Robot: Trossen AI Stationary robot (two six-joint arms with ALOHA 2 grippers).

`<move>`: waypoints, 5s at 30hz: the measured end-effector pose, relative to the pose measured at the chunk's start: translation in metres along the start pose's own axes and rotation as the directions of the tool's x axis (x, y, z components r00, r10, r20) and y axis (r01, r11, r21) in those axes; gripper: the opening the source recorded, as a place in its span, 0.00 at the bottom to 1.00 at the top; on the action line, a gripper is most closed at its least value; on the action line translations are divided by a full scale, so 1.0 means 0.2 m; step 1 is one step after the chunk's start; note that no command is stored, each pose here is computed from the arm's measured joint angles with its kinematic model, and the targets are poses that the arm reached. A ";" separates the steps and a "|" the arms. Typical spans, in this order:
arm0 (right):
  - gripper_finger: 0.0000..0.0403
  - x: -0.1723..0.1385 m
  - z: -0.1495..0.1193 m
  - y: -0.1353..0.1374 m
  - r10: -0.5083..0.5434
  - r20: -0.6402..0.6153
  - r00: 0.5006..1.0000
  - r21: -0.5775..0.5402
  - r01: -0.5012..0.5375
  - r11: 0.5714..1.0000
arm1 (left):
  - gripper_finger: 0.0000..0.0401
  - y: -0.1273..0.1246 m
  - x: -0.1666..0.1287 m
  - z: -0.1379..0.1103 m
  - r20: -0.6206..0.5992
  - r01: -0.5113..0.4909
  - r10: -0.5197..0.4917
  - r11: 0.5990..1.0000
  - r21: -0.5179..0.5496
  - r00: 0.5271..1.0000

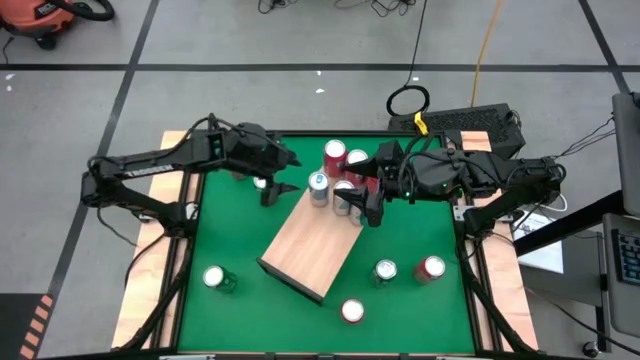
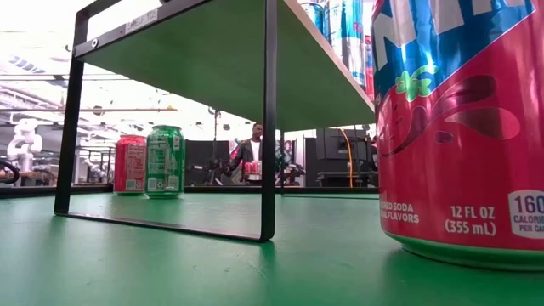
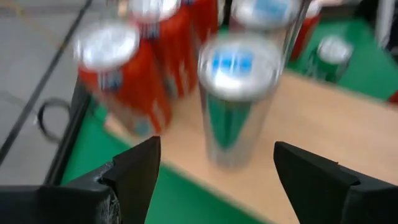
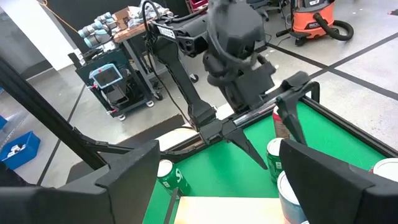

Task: Sort soda cans
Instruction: Put the blue soda can on the shelf and align it with the other blue soda cans, then move the green soda can to the middle left of the table

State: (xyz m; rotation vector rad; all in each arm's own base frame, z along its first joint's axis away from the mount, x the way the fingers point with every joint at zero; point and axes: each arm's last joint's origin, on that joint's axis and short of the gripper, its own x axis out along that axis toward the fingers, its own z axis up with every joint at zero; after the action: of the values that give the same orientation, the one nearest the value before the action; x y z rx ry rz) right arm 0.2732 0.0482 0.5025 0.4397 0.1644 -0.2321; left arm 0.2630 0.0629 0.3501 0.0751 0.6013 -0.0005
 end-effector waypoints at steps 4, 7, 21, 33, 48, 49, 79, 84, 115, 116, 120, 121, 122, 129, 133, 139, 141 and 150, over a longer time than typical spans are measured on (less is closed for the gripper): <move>0.80 0.00 0.00 0.00 0.000 0.000 1.000 -0.004 0.000 1.000 | 0.77 -0.01 0.01 -0.06 -0.136 0.010 -0.013 1.000 -0.027 0.991; 0.80 0.00 0.00 0.00 -0.001 0.000 1.000 -0.011 0.001 1.000 | 0.76 -0.01 0.04 -0.07 -0.147 0.037 -0.043 0.998 -0.049 0.988; 0.80 0.00 0.00 0.00 -0.006 -0.006 1.000 -0.007 0.006 1.000 | 0.56 -0.09 0.20 -0.08 -0.189 0.060 -0.107 0.969 -0.239 0.976; 0.80 0.00 -0.01 -0.01 -0.012 -0.015 1.000 -0.008 0.012 1.000 | 0.44 -0.18 0.22 -0.04 -0.147 0.025 -0.058 0.977 -0.211 0.987; 0.80 0.00 -0.01 -0.01 -0.012 -0.016 1.000 -0.008 0.012 1.000 | 0.36 -0.18 0.22 -0.01 -0.096 0.028 -0.048 0.979 -0.200 0.994; 0.80 0.00 -0.01 -0.01 -0.012 -0.016 1.000 -0.008 0.012 1.000 | 0.36 -0.19 0.22 -0.01 -0.089 0.031 -0.049 0.980 -0.197 0.995; 0.80 0.00 -0.01 -0.01 -0.011 -0.019 1.000 0.014 0.011 1.000 | 0.36 -0.22 0.34 0.00 -0.076 0.055 -0.071 0.980 -0.192 0.995; 0.80 0.00 -0.01 -0.01 -0.012 -0.022 1.000 0.013 0.013 1.000 | 0.36 -0.22 0.34 0.00 -0.076 0.056 -0.071 0.981 -0.186 0.995; 0.80 -0.06 -0.07 0.04 0.036 -0.123 0.992 0.051 -0.030 0.998 | 0.36 -0.36 0.16 0.06 0.029 0.204 -0.204 0.943 -0.261 0.979; 0.80 -0.07 -0.08 0.04 0.035 -0.145 0.989 0.053 -0.027 0.998 | 0.36 -0.37 0.14 0.07 0.034 0.201 -0.199 0.945 -0.259 0.979; 0.80 -0.14 -0.15 0.07 0.033 -0.246 0.969 0.034 -0.025 0.999 | 0.36 -0.44 0.12 0.07 0.039 0.194 -0.191 0.936 -0.292 0.981; 0.80 -0.15 -0.17 0.08 0.034 -0.267 0.963 0.026 -0.028 0.999 | 0.36 -0.46 0.12 0.08 0.039 0.197 -0.195 0.934 -0.299 0.980; 0.80 -0.16 -0.18 0.09 0.036 -0.287 0.957 0.015 -0.033 0.999 | 0.36 -0.48 0.12 0.07 0.037 0.202 -0.200 0.929 -0.309 0.979; 0.80 -0.27 -0.31 0.16 0.053 -0.440 0.897 -0.025 -0.071 0.997 | 0.36 -0.61 0.10 0.07 0.035 0.187 -0.187 0.916 -0.356 0.982; 0.80 -0.35 -0.39 0.18 0.021 -0.549 0.836 -0.055 -0.061 0.997 | 0.36 -0.67 0.08 0.07 0.036 0.185 -0.186 0.904 -0.385 0.982; 0.80 -0.41 -0.51 0.18 -0.118 -0.669 0.734 -0.142 0.029 0.989 | 0.36 -0.71 0.07 0.07 0.045 0.135 -0.127 0.910 -0.392 0.991; 0.80 -0.41 -0.54 0.20 -0.144 -0.668 0.730 -0.161 0.048 0.986 | 0.36 -0.71 0.07 0.07 0.047 0.121 -0.112 0.912 -0.392 0.993; 0.80 -0.33 -0.75 0.21 -0.222 -0.696 0.682 -0.212 0.101 0.972 | 0.36 -0.71 0.07 0.07 0.048 0.118 -0.108 0.912 -0.393 0.993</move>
State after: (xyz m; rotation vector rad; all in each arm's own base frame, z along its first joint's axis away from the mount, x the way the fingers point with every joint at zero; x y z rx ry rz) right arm 0.2040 0.1636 0.3990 0.3367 1.0036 -0.2089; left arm 0.2793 -0.0788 0.3433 -0.3532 0.5694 0.0080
